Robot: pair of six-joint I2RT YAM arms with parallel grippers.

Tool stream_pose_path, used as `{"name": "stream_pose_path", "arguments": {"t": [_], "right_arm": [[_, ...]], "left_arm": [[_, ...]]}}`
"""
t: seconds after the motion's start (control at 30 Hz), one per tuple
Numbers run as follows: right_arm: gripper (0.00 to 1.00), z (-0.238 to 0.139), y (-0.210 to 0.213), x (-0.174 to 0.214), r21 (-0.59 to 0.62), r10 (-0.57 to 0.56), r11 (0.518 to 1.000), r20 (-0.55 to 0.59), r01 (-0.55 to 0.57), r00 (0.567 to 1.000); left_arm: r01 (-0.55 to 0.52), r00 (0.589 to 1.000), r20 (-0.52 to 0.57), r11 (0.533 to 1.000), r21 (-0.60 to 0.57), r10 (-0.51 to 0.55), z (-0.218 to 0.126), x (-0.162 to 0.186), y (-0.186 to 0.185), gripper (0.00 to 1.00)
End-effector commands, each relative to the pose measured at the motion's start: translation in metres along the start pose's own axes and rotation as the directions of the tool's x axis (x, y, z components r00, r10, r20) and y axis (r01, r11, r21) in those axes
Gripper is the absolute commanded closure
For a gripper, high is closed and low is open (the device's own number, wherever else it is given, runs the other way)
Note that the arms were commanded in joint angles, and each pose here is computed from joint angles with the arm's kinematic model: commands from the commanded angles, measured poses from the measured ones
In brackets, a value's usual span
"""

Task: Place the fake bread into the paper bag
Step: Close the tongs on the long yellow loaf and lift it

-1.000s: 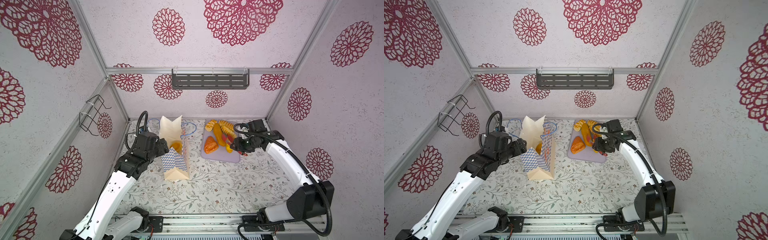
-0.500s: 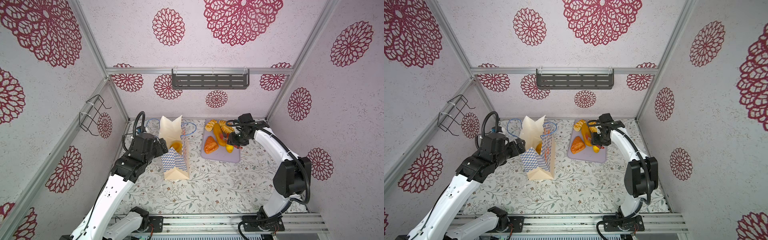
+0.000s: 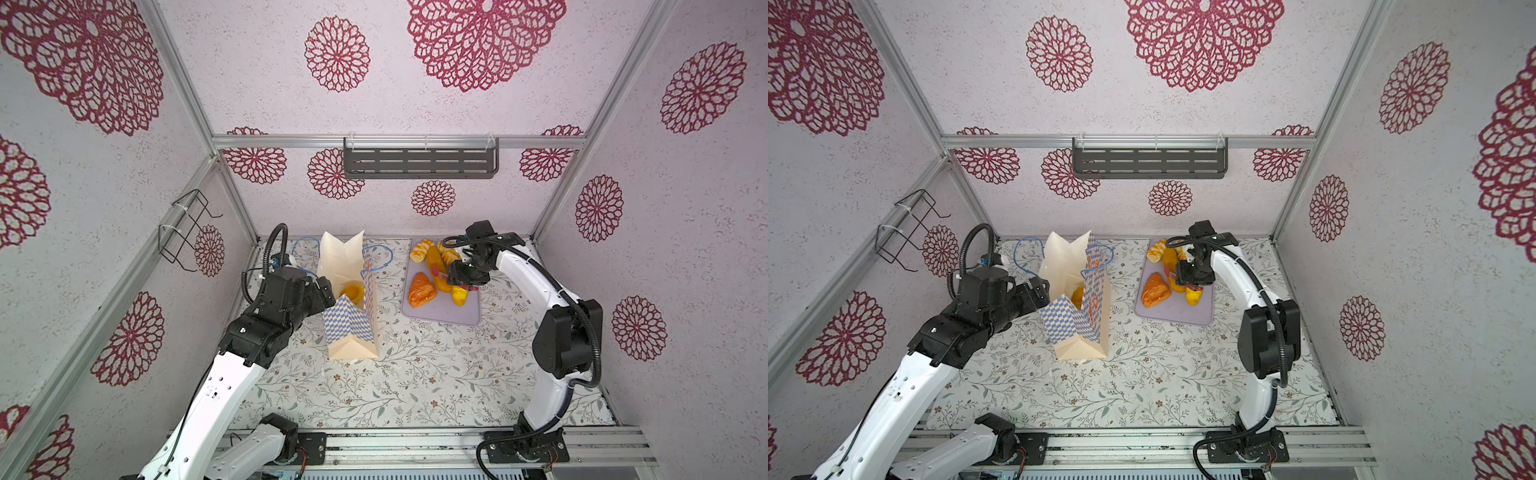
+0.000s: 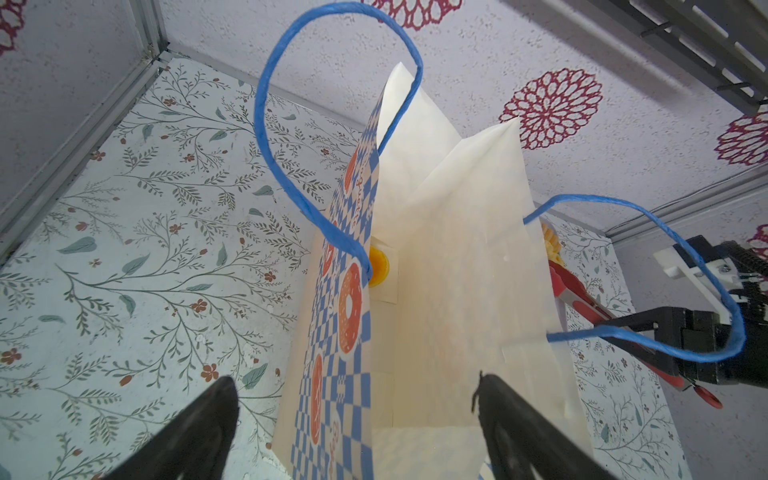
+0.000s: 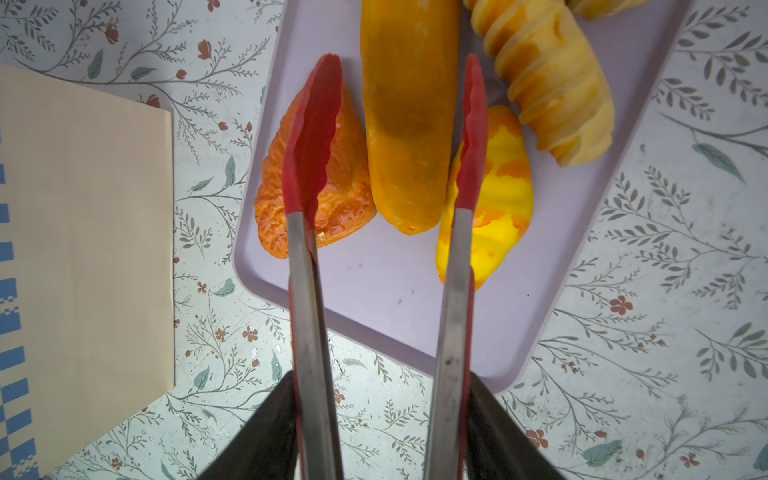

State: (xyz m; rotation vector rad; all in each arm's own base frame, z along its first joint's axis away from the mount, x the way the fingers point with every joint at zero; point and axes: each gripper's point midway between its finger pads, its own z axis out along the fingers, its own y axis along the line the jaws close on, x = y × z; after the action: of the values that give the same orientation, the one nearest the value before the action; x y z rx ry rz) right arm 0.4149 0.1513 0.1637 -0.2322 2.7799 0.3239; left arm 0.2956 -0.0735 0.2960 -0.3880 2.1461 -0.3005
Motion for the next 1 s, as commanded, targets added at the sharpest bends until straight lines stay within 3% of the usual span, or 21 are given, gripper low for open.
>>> {"name": "stream_pose_path", "arguments": {"t": [0.0, 0.97], "right_arm": [[0.40, -0.007, 0.001, -0.009, 0.014, -0.029, 0.999, 0.024, 0.029, 0.999], [0.44, 0.028, -0.004, -0.022, 0.032, -0.039, 0.999, -0.024, 0.040, 0.999]], "left_arm": [[0.004, 1.000, 0.013, 1.000, -0.016, -0.004, -0.003, -0.002, 0.006, 0.07], [0.002, 1.000, 0.013, 1.000, -0.020, -0.002, -0.004, -0.004, 0.005, 0.06]]}}
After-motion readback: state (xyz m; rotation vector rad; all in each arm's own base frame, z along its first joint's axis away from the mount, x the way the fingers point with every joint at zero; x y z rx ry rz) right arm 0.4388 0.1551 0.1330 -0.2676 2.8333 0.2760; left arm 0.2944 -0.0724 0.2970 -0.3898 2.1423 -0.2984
